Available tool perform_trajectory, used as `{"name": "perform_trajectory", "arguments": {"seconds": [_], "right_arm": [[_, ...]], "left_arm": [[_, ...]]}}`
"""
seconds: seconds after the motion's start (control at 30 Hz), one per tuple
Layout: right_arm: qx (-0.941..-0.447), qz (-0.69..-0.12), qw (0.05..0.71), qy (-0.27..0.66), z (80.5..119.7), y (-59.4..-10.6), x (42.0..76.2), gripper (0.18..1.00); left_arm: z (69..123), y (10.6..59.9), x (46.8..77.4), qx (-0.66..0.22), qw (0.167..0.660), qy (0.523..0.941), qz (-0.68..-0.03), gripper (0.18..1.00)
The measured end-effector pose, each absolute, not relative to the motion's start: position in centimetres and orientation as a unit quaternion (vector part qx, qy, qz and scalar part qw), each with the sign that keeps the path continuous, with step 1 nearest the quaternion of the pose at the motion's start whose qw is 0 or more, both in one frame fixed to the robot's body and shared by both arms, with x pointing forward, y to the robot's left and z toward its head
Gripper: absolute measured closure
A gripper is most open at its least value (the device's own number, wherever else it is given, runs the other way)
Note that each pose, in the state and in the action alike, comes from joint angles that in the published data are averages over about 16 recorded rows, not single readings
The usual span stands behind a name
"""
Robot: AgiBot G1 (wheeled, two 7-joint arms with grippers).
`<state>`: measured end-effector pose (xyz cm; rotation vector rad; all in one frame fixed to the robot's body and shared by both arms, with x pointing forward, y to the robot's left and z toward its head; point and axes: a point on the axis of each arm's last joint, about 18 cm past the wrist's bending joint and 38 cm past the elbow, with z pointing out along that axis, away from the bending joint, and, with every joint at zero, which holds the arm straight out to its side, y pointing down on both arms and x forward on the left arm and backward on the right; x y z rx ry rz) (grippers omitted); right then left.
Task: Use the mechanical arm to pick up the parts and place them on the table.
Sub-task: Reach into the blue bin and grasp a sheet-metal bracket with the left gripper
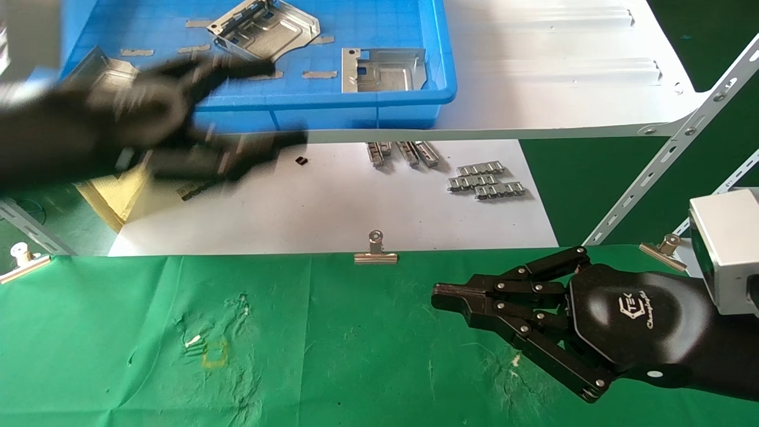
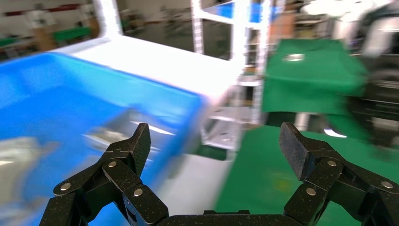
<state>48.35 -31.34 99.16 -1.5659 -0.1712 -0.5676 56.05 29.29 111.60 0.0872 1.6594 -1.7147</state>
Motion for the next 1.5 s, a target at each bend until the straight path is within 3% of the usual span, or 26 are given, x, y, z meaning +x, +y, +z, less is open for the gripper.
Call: {"name": "perform_trajectory", "arguments": {"seconds": [0.3, 0.63, 1.07, 1.5], "right_arm": [[-0.695, -0.252, 0.67, -0.076, 99.2, -31.3, 48.3, 0.987], [-0.695, -0.252, 0.67, -0.076, 99.2, -31.3, 48.3, 0.987], [-0.695, -0.252, 0.67, -0.076, 99.2, -31.3, 48.3, 0.987], [-0.695, -0.252, 0.67, -0.076, 99.2, -31.3, 48.3, 0.987]], "left_arm": [[119.6, 28.3, 63.9, -0.066, 0.453, 0.617, -0.64, 0.184], [122.8, 28.0, 69.8, -0.188, 0.529, 0.589, -0.582, 0.186], [123.2, 27.9, 71.1, -0.231, 0.551, 0.591, -0.542, 0.247], [122.9, 28.7, 70.8, -0.236, 0.546, 0.606, -0.528, 0.47]]}}
